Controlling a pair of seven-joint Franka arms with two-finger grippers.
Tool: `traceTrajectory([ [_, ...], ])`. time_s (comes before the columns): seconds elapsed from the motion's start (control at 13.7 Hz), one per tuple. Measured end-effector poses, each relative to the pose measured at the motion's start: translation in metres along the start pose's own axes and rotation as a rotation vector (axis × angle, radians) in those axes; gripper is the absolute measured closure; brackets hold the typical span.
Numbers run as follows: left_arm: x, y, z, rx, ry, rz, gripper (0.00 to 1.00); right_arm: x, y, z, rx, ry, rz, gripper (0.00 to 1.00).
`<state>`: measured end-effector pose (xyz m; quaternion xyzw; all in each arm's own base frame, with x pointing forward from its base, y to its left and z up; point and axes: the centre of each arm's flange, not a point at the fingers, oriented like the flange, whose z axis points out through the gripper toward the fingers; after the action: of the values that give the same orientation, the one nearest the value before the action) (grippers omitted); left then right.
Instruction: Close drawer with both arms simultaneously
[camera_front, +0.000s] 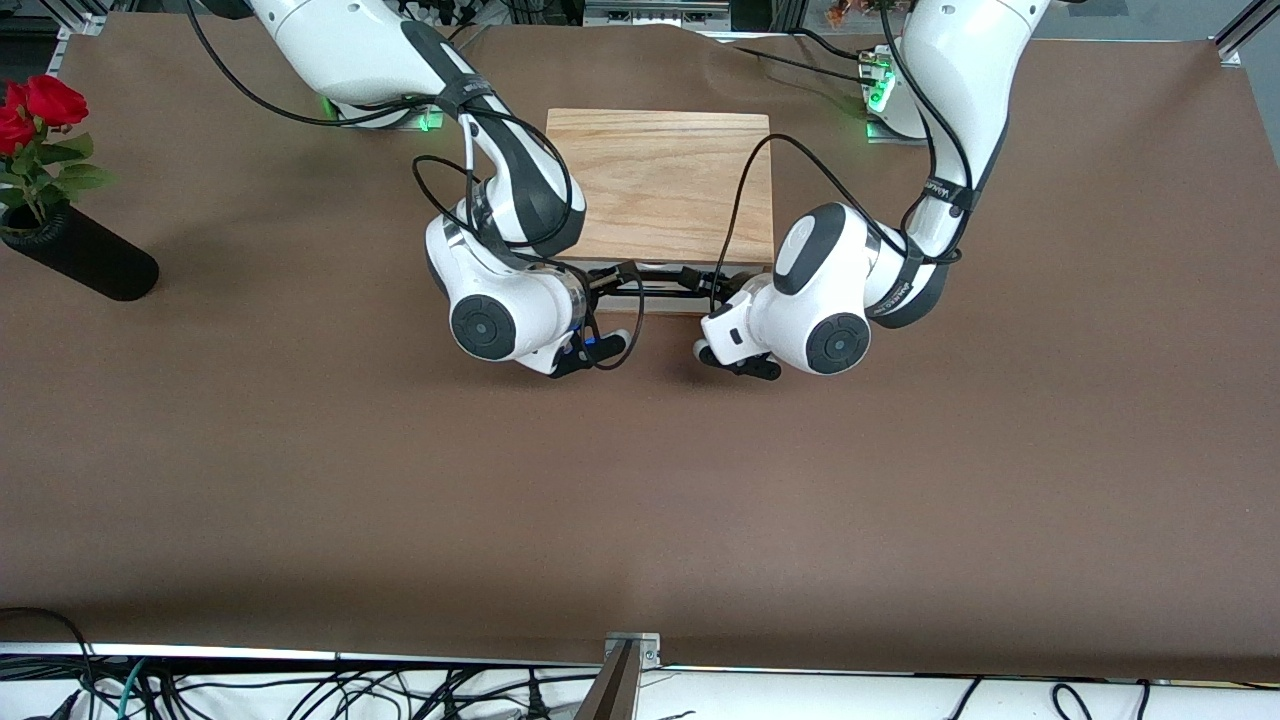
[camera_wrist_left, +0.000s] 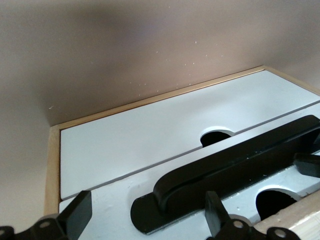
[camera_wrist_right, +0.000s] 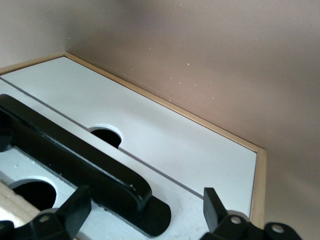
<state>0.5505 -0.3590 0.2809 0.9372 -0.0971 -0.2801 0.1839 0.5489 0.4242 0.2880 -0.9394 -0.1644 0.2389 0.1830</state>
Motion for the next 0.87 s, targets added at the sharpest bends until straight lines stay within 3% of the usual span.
traceTrajectory([
  [0.29,-0.004,0.002,-0.01,-0.002,0.011,0.004,0.0,0.001,0.002,0.001,0.003,-0.002,0.004,0.0],
  [0.44,-0.012,0.007,-0.035,-0.003,0.051,0.018,0.0,0.003,0.004,0.001,0.004,0.004,-0.016,0.0],
  [0.87,-0.05,-0.036,-0.17,0.184,0.28,0.011,0.0,0.024,0.035,-0.047,0.011,0.187,-0.159,0.0],
])
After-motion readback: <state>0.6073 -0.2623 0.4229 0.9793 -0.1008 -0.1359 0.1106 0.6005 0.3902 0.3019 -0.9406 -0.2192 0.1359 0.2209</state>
